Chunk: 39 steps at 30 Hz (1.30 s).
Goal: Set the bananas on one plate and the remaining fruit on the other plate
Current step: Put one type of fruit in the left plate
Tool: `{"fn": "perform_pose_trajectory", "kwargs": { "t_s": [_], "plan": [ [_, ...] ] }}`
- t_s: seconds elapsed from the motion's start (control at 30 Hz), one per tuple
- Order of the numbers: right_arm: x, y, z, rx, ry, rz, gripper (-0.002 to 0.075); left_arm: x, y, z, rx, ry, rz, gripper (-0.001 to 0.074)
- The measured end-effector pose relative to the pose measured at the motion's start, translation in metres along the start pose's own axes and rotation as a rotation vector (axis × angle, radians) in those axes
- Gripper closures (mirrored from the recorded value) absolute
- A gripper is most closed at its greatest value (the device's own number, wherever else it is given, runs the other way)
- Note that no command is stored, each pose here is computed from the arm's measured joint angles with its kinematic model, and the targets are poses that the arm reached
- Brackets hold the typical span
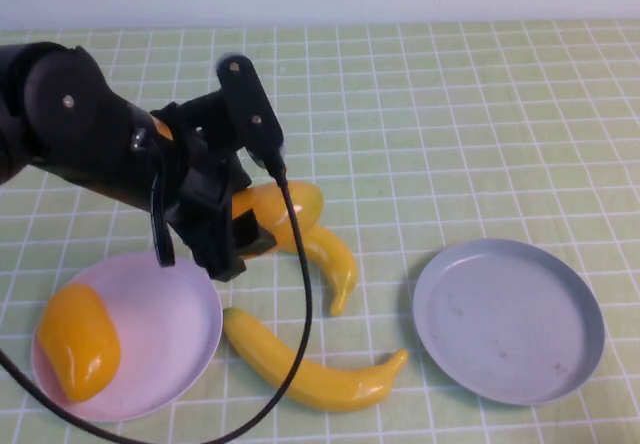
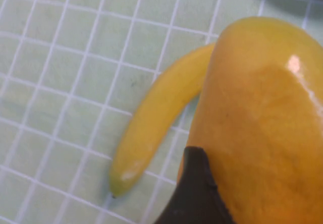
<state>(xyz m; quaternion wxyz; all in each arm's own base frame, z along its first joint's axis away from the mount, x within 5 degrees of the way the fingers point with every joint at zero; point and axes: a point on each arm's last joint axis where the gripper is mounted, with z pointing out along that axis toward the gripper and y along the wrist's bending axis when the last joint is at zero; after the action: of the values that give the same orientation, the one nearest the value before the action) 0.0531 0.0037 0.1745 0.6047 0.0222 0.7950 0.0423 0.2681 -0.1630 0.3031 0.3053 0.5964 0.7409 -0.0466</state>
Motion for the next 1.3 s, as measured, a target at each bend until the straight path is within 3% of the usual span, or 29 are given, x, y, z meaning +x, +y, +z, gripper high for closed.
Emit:
{"fn": "perform_pose_trajectory", "kwargs": {
  "t_s": [0.23,0.33,0.43,0.53,0.8,1.03,1.3],
  "plan": [
    [0.0,0.0,0.0,0.0,0.0,0.0,0.0742,0.011,-0.009,-0.006,0.04,0.142,-0.624,0.0271],
    [0.0,0.0,0.0,0.0,0.0,0.0,0.0742,0.023,-0.008,-0.008,-0.038,0.274,-0.808,0.0271],
    [0.0,0.0,0.0,0.0,0.0,0.0,0.0742,0.035,-0.002,-0.011,-0.17,0.377,-0.904,0.0271],
    [0.0,0.0,0.0,0.0,0.0,0.0,0.0742,0.044,0.0,-0.007,-0.232,0.468,-0.935,0.0272],
    [0.0,0.0,0.0,0.0,0.0,0.0,0.0742,0.051,0.002,0.018,-0.227,0.549,-0.957,0.0273],
    [0.0,0.0,0.0,0.0,0.0,0.0,0.0742,0.049,-0.001,0.037,-0.156,0.54,-1.019,0.0273],
    [0.0,0.0,0.0,0.0,0.0,-0.002,0.0742,0.053,-0.002,0.05,-0.119,0.583,-0.989,0.0273]
  ]
}}
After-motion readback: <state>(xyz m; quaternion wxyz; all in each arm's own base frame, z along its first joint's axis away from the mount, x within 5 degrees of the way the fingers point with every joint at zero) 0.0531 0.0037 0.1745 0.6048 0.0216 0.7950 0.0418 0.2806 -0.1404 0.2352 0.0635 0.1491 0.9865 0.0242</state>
